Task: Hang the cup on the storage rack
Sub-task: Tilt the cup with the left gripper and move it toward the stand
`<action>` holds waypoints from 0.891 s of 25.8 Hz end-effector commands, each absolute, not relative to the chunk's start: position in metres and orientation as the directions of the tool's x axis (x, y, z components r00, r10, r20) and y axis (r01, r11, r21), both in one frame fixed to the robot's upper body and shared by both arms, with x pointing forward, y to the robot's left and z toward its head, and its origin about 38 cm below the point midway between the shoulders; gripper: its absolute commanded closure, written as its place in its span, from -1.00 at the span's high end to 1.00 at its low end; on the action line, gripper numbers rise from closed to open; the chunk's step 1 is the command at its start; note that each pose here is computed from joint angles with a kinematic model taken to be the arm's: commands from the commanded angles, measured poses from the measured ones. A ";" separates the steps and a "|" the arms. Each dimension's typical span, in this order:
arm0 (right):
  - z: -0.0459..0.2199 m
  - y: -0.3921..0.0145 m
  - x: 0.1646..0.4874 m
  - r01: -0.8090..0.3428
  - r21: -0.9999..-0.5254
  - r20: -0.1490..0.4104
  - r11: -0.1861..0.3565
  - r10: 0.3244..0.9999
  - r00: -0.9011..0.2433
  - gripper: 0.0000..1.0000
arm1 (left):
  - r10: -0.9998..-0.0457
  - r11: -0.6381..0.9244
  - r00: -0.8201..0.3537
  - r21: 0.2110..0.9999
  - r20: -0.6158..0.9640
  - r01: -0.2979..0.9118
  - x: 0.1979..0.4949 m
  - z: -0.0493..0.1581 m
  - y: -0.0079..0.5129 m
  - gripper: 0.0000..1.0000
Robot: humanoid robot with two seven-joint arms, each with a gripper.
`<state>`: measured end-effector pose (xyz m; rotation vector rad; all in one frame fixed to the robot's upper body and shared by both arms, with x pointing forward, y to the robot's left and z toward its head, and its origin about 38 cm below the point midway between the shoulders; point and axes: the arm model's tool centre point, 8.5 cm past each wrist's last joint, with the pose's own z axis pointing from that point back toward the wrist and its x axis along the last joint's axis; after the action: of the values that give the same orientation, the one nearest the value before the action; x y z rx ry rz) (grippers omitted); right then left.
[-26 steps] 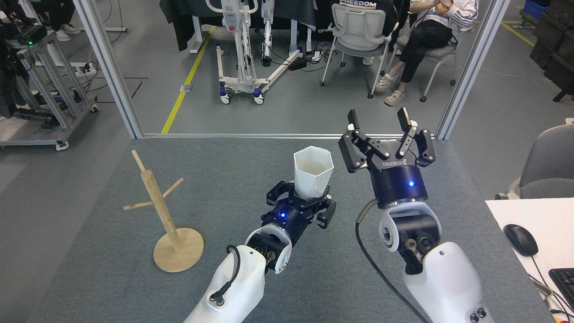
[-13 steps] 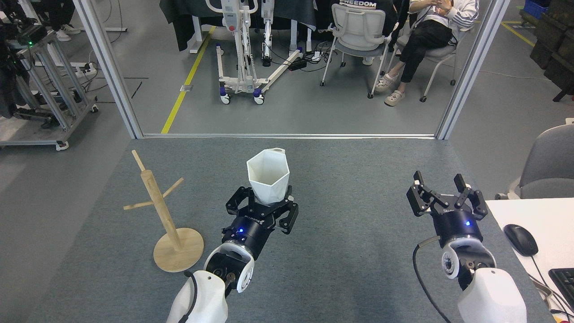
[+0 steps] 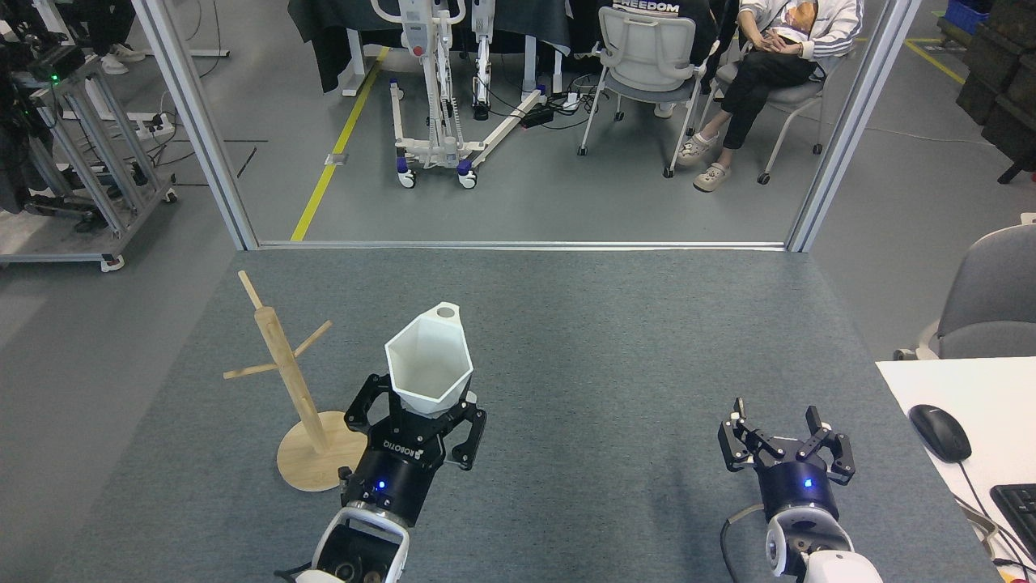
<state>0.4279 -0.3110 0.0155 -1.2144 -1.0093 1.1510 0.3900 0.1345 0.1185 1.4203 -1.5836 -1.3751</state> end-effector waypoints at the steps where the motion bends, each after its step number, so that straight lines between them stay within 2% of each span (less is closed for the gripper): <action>1: 0.011 -0.305 0.424 -0.112 -0.994 -0.030 -0.014 0.989 0.147 0.98 | -0.929 -0.200 -0.228 0.914 -0.291 -0.352 0.368 0.106 0.143 -1.00; 7: 0.043 -0.298 0.426 -0.013 -1.000 -0.017 -0.016 0.993 0.121 0.98 | -0.938 -0.195 -0.185 0.889 -0.292 -0.415 0.341 0.107 0.155 -1.00; 15: 0.055 -0.294 0.431 0.016 -1.000 -0.008 -0.010 0.994 0.114 0.98 | -0.935 -0.232 -0.148 0.871 -0.323 -0.434 0.321 0.101 0.167 -1.00; 16: 0.055 -0.293 0.430 0.016 -1.000 -0.009 -0.011 0.994 0.113 0.98 | -0.936 -0.244 -0.128 0.868 -0.327 -0.433 0.318 0.100 0.172 -1.00; 19: 0.078 -0.287 0.427 0.072 -0.997 0.000 -0.007 0.995 0.100 0.98 | -0.940 -0.287 -0.052 0.866 -0.336 -0.410 0.312 0.094 0.193 -1.00; 23: 0.094 -0.284 0.409 0.028 -1.000 -0.002 -0.005 0.996 0.086 0.98 | -0.933 -0.347 0.044 0.864 -0.356 -0.366 0.302 0.089 0.232 -1.00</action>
<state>0.4184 -0.2868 0.0794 -1.2891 -1.1662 1.1207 0.3093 0.2066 0.0921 1.7225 -1.3954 -1.3193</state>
